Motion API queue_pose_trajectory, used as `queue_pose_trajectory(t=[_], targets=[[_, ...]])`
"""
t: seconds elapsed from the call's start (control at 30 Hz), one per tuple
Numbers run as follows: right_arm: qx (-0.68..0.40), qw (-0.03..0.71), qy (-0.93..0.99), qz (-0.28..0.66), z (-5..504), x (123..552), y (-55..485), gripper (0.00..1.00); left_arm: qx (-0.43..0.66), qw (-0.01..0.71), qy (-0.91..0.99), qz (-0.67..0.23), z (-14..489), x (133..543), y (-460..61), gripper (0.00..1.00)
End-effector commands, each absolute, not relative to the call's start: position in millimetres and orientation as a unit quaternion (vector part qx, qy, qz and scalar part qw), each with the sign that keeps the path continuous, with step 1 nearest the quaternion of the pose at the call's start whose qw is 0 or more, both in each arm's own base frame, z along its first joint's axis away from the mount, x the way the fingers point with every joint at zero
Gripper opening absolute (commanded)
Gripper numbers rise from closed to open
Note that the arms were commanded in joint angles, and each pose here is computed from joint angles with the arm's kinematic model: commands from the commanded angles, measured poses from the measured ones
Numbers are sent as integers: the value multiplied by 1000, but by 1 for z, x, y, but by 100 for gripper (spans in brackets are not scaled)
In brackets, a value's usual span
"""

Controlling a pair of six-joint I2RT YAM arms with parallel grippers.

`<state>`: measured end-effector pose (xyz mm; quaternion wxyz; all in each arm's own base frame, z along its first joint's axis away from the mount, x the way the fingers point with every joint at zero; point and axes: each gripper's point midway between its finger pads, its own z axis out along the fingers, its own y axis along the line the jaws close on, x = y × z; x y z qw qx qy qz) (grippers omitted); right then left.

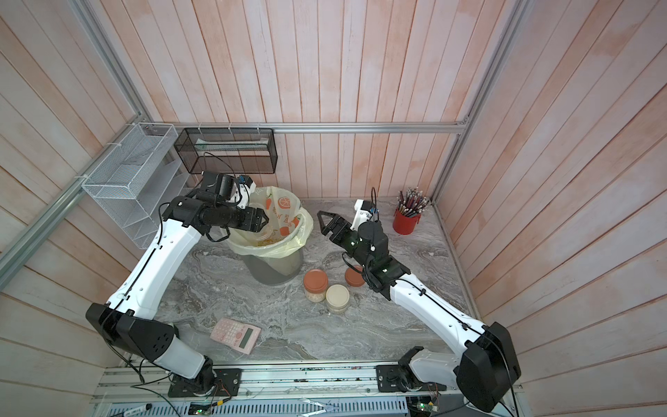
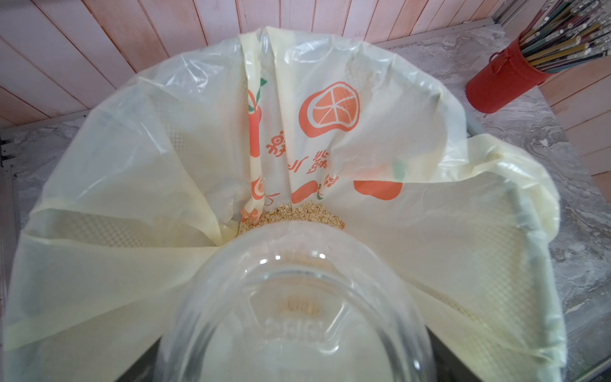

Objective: Empty expired oatmeal from jars
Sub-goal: Pour the expired oatmeal into the trash bin.

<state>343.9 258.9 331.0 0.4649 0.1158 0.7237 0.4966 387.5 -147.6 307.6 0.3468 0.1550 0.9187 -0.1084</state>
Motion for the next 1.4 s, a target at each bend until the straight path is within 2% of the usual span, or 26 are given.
queue_pose_trajectory(t=[0.0,0.03,0.07,0.13,0.2,0.27,0.37,0.4,0.47,0.53,0.6,0.63,0.7,0.73,0.77,0.83,0.87,0.9,0.93,0.97,1.1,1.23,1.37], targets=[[110,473,715,503,339,341,261,92,151,415,888,-126,338,393,-146,19],[111,474,717,500,338,341,260,92,154,411,888,-137,342,398,-152,18],[110,475,717,498,340,342,260,92,159,381,901,-133,335,399,-158,13],[108,478,717,496,341,341,259,92,173,323,926,-94,303,387,-160,10],[113,483,709,500,343,340,256,92,162,366,912,-96,303,392,-150,14],[117,481,713,496,338,342,256,92,150,389,896,-151,323,404,-151,16],[106,476,715,501,340,343,262,91,160,329,924,-111,300,386,-151,10],[104,476,713,504,340,343,264,91,160,343,920,-101,296,383,-146,11],[108,475,713,504,338,345,264,91,142,403,895,-127,319,395,-137,20],[105,472,717,502,337,347,267,91,142,369,908,-140,320,403,-142,12],[98,471,716,506,340,347,270,91,154,323,928,-109,302,389,-149,9],[97,472,713,510,341,346,271,91,163,331,925,-94,295,381,-148,10],[104,475,712,507,339,346,267,91,137,395,902,-106,308,395,-135,21],[109,476,712,505,337,346,266,91,135,397,897,-140,317,403,-137,18],[111,474,713,504,334,347,266,91,132,370,907,-152,315,406,-141,12],[103,470,715,507,336,347,269,91,149,320,928,-119,297,393,-145,8],[99,470,713,510,337,345,270,91,148,339,924,-99,294,391,-139,8],[100,472,713,509,336,345,269,91,128,373,914,-99,302,395,-128,13],[108,472,713,507,333,345,268,91,110,402,899,-136,318,402,-125,16],[112,471,713,507,330,347,267,91,102,410,891,-166,332,406,-129,15],[100,466,713,515,335,345,273,91,124,421,881,-176,356,409,-167,11],[102,473,707,515,341,343,269,91,78,488,840,-223,391,405,-163,15],[104,473,701,524,347,341,268,92,40,521,809,-269,417,394,-158,17]])
